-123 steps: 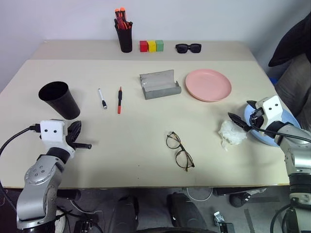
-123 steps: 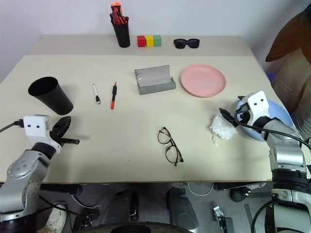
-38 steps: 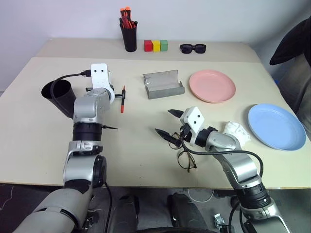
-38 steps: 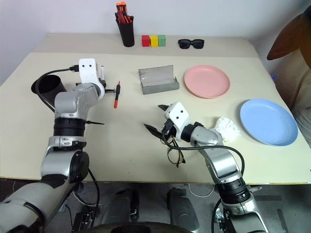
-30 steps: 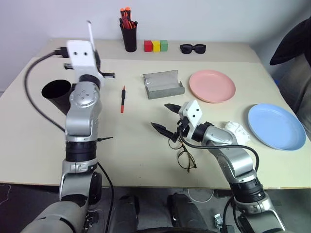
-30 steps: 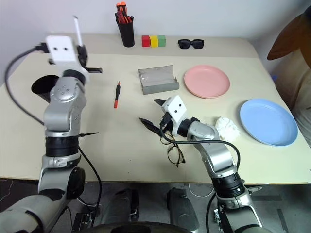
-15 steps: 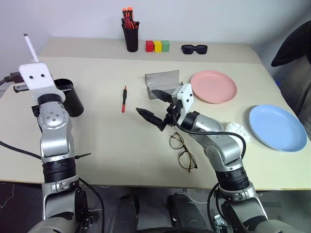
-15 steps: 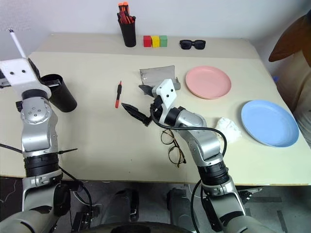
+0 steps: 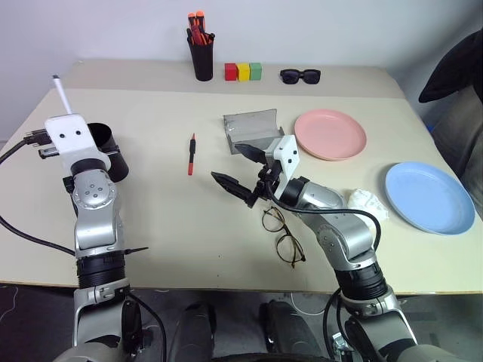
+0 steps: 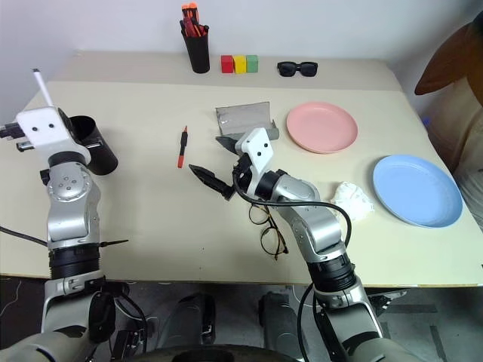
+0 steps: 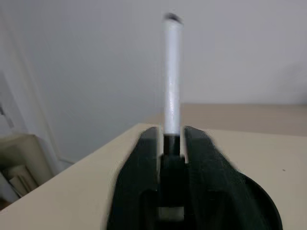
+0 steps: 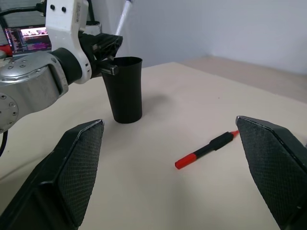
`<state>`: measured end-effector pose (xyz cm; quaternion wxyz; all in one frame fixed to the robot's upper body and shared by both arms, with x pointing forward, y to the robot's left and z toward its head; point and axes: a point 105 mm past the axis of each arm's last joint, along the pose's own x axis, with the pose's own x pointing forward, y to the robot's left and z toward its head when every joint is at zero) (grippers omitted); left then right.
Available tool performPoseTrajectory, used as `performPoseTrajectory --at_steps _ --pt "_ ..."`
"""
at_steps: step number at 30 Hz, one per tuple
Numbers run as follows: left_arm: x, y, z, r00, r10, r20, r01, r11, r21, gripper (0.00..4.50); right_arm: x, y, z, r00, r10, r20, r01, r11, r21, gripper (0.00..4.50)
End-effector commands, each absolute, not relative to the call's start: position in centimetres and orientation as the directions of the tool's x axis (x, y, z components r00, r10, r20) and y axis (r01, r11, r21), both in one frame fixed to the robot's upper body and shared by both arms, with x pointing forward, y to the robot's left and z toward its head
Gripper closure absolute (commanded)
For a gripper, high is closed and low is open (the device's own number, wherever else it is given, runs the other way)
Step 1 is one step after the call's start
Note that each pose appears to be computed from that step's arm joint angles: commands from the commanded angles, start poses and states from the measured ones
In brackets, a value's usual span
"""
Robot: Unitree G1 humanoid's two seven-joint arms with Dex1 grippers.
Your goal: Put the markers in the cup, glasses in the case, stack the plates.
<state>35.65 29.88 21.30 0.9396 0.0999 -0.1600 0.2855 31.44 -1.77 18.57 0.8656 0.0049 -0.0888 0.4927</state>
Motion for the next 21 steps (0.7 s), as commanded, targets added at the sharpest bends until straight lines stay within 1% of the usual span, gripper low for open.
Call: performPoseTrajectory --at_steps 1,5,8,9,11,13,14,15,17,18,19,20,21 --pt "35.4 29.7 22.0 0.771 0.506 0.386 -0.581 0.808 0.1 1.66 30.8 -1.6 20.0 0.479 0.853 0.207 -0.854 0.508 -0.114 0.0" --pt "35.4 29.6 22.1 0.769 0.505 0.393 -0.578 0.812 0.088 1.66 30.8 -1.7 20.0 0.48 0.853 0.206 -0.854 0.508 -0.114 0.0" --pt "35.6 28.5 23.6 0.773 0.463 0.433 -0.531 0.846 0.044 1.66 30.9 -1.8 20.1 0.484 0.851 0.206 -0.851 0.512 -0.115 0.0" --pt "35.8 27.5 24.7 0.78 0.422 0.462 -0.488 0.872 0.029 1.66 31.0 -2.0 20.1 0.488 0.848 0.206 -0.849 0.516 -0.116 0.0" --pt "36.4 24.6 26.9 0.806 0.297 0.513 -0.371 0.927 0.047 1.66 31.2 -2.4 20.3 0.503 0.839 0.206 -0.839 0.532 -0.118 0.0" --pt "37.3 21.6 27.8 0.851 0.167 0.497 -0.242 0.966 0.089 1.66 31.7 -3.2 20.4 0.528 0.825 0.203 -0.822 0.556 -0.122 0.0" --pt "37.7 20.6 27.7 0.871 0.122 0.476 -0.197 0.974 0.111 1.66 31.9 -3.5 20.4 0.539 0.818 0.2 -0.814 0.567 -0.124 0.0" --pt "38.2 19.4 27.3 0.901 0.078 0.427 -0.143 0.982 0.122 1.66 32.1 -4.0 20.4 0.552 0.81 0.196 -0.804 0.58 -0.13 0.0" --pt "39.6 17.7 25.0 0.969 0.041 0.244 -0.074 0.989 0.129 1.11 32.5 -5.2 20.4 0.578 0.796 0.18 -0.784 0.603 -0.148 0.0" --pt "40.0 17.2 23.9 0.986 0.031 0.162 -0.053 0.99 0.133 0.75 32.6 -5.7 20.3 0.588 0.79 0.172 -0.775 0.612 -0.157 0.0" --pt "40.4 16.6 23.0 0.995 0.032 0.09 -0.044 0.99 0.136 0.29 32.7 -6.2 20.3 0.598 0.785 0.16 -0.767 0.619 -0.17 0.0" --pt "40.6 16.3 22.5 0.998 0.033 0.049 -0.04 0.99 0.139 0.03 32.8 -6.5 20.3 0.604 0.782 0.153 -0.762 0.623 -0.178 0.0" --pt "40.9 16.3 22.0 0.997 0.082 0.003 -0.081 0.989 0.127 0.03 32.9 -7.0 20.2 0.612 0.777 0.145 -0.754 0.629 -0.186 0.0"
